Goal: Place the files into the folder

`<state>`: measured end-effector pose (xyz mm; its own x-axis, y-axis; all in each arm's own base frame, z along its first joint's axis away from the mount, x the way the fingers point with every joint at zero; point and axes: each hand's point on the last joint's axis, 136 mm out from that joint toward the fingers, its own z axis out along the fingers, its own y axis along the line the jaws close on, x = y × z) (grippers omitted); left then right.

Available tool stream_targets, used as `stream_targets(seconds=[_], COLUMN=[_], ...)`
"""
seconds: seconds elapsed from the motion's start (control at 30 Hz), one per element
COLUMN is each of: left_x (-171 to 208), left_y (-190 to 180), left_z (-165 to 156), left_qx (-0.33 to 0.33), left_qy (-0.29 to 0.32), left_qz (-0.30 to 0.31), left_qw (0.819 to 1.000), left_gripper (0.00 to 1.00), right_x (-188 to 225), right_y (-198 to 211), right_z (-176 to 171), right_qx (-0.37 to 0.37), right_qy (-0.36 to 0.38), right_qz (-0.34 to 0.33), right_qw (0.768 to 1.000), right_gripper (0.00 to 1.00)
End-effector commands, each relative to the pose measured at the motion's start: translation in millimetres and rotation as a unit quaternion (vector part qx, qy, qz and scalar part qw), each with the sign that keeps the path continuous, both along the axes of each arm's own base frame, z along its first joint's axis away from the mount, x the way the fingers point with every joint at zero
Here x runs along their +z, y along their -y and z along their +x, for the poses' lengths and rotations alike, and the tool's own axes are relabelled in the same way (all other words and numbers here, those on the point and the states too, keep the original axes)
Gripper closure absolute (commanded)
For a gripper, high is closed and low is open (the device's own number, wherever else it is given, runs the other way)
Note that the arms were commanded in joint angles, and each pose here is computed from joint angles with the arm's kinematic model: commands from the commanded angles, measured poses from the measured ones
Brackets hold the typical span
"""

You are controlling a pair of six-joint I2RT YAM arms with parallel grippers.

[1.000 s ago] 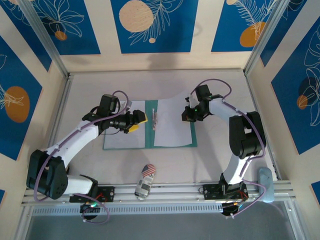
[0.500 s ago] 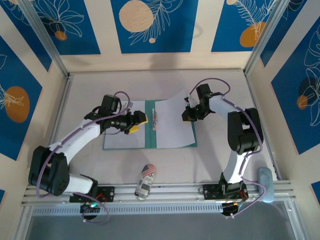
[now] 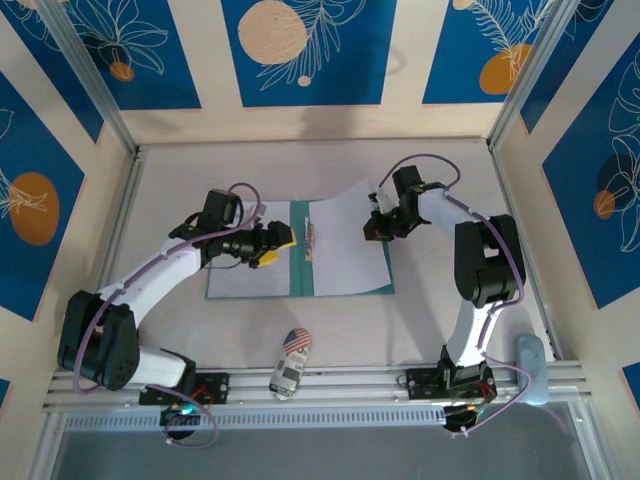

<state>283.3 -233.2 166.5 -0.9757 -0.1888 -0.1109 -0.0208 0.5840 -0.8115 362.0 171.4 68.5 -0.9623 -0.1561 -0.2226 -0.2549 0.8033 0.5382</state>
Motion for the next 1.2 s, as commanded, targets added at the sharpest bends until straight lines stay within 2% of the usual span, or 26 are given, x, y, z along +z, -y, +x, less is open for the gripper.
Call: stream_targets(seconds=[0.0,0.83,1.17], left_x=[4.9,1.3,-0.1], left_y=[-0.1,-0.4,-0.3], left_z=[3.6,3.3,2.9], left_qx=[-0.004,-0.003,-0.004], left_qy=[0.009,0.006,0.004], left_qz=[-0.007,-0.007,-0.006], left_qw=[1.000,1.000,1.000], left_gripper=[0.22,0.22,0.22], right_x=[3.3,-0.4,-1.8], right_y=[-3.2,-4.6,-7.8], right_z=[6.2,14.5,9.8], right_qx=[-0.001,-0.018,0.006], right_qy=[-0.003,-0.013,-0.004], right_qz=[0.012,0.024,0.031], right_qw=[1.000,0.999,0.999], right_gripper=[1.00,1.00,1.00])
